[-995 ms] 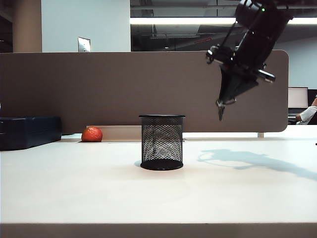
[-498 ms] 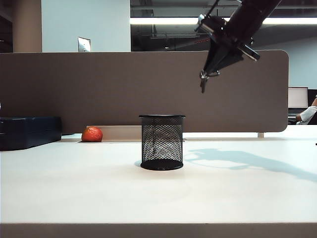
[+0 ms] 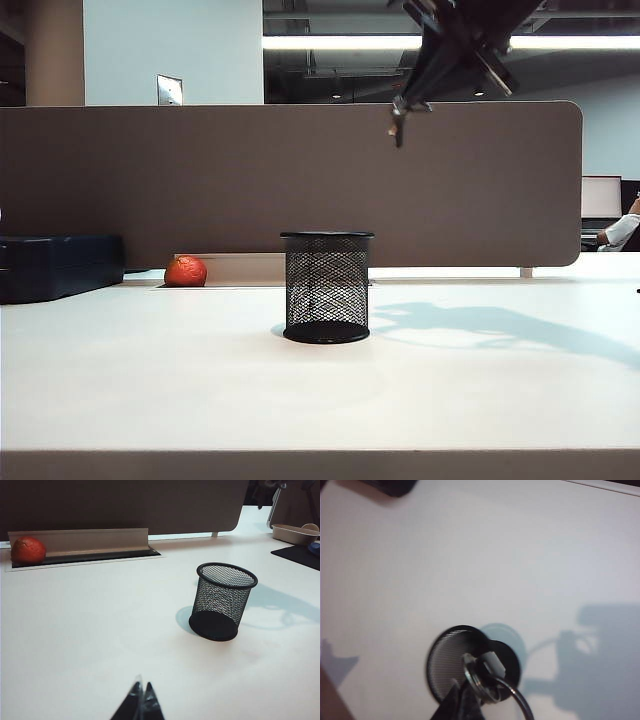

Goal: Pick up a bunch of keys from the table, then put them into the black basket.

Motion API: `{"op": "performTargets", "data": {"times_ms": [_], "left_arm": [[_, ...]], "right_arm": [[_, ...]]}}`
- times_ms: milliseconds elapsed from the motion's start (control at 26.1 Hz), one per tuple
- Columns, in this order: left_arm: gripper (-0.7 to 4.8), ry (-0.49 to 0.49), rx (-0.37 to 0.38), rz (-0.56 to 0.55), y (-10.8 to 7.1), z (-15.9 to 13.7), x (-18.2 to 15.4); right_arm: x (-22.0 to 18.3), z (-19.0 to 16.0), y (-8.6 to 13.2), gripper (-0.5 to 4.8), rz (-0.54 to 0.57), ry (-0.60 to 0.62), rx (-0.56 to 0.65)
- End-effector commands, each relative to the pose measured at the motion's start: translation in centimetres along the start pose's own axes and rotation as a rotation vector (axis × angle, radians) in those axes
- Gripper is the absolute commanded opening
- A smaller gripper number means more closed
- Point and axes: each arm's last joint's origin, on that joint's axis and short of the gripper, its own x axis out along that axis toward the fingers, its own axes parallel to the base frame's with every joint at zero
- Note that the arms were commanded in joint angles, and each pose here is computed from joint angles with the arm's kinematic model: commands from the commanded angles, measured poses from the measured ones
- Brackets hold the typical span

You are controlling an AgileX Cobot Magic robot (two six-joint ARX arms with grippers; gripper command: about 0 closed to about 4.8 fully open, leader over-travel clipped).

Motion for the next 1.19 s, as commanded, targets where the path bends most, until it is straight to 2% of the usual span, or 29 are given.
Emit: {"op": "performTargets", "data": {"times_ms": [38, 345, 651, 842, 1187], "left_arm": [[-0.06, -0.011, 0.009, 0.0, 0.0, 0.2, 0.0], [-0.06, -0.011, 0.009, 0.0, 0.0, 0.2, 0.0], [-0.06, -0.011, 0.009, 0.0, 0.0, 0.2, 0.0], [-0.06, -0.011, 0.009, 0.0, 0.0, 0.2, 0.0], [-0.06, -0.011, 0.009, 0.0, 0.0, 0.2, 0.0]], "right_arm": [[-0.6, 0.0, 1.4, -0.09, 0.038, -0.002, -0.019], [0.4, -0.5, 4.2, -0.09, 0.089, 0.046, -0.057], [1.2, -1.0, 5.8, -0.09, 0.125, 0.089, -0.075], [1.6, -1.4, 5.9, -0.09, 0.148, 0.106, -0.07], [3.5, -3.3, 4.6, -0.09, 0.152, 0.157, -0.037]]}}
